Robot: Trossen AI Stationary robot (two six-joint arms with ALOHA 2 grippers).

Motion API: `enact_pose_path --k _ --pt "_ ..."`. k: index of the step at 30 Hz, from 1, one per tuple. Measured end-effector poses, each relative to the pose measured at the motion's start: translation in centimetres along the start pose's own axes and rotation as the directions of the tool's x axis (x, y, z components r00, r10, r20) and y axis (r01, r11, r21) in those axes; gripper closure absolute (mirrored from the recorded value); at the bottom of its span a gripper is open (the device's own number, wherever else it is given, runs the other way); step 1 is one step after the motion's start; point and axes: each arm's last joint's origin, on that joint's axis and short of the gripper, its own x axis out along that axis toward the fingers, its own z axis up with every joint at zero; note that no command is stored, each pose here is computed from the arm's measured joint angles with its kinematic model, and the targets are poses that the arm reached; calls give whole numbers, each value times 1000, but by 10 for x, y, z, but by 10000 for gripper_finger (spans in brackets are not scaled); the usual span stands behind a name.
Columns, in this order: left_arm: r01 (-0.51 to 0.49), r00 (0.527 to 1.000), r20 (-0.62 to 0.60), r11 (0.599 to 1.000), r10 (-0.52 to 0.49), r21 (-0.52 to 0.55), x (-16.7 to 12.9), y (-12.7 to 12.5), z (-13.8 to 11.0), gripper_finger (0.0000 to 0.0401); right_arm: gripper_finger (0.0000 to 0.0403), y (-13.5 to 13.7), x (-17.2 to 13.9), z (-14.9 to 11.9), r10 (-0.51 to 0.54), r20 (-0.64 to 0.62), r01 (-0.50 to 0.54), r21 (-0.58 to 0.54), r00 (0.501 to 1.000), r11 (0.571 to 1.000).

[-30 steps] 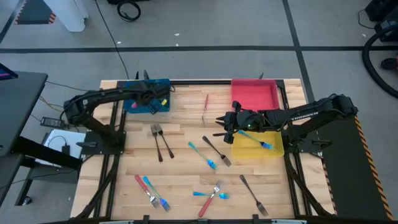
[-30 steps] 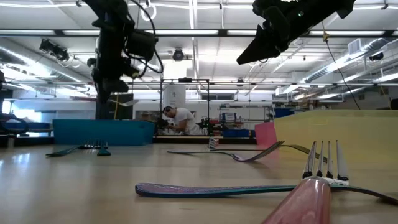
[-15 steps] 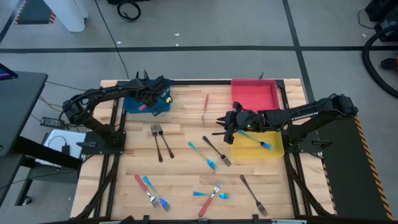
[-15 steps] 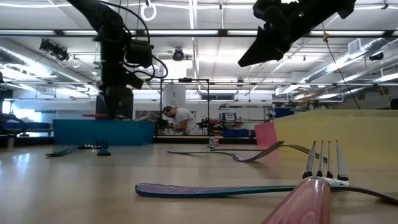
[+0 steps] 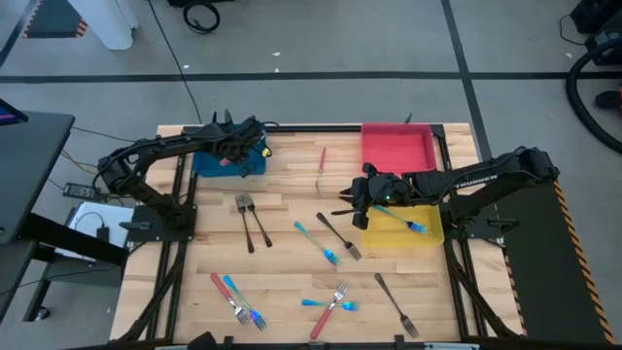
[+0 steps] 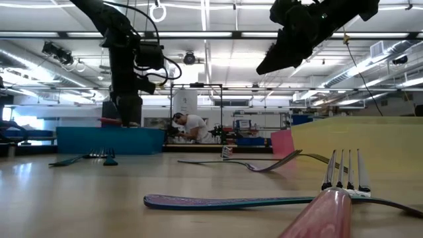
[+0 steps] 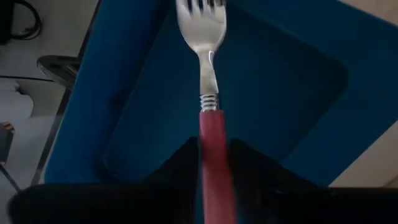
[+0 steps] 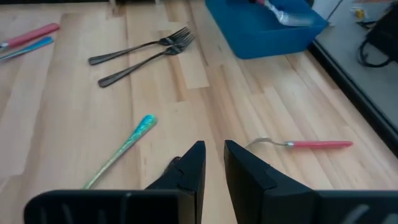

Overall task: Sort silverware by color (type)
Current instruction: Put the middle left pink fork into the blue bin, then put the center black fork into the red bin

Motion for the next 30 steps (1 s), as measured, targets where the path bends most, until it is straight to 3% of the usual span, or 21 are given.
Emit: enact_pose_path --k 5,10,18,23,30 --pt "0 1000 1 1000 0 -4 0 0 0 266 336 0 0 0 9 1 -9 -18 1000 1000" --pt "11 1000 6 999 -10 -47 -1 -3 0 256 336 1 0 0 42 -3 -42 -1 999 999" --pt "217 971 113 975 -210 -52 -31 -22 -1 255 336 3 0 1 133 4 -132 114 991 985" --pt "364 917 176 931 -359 5 -57 -47 -6 255 335 9 -2 3 182 25 -183 141 983 973" --pt "414 875 196 895 -442 167 -85 -86 -16 255 315 23 -6 4 202 52 -208 163 978 964"
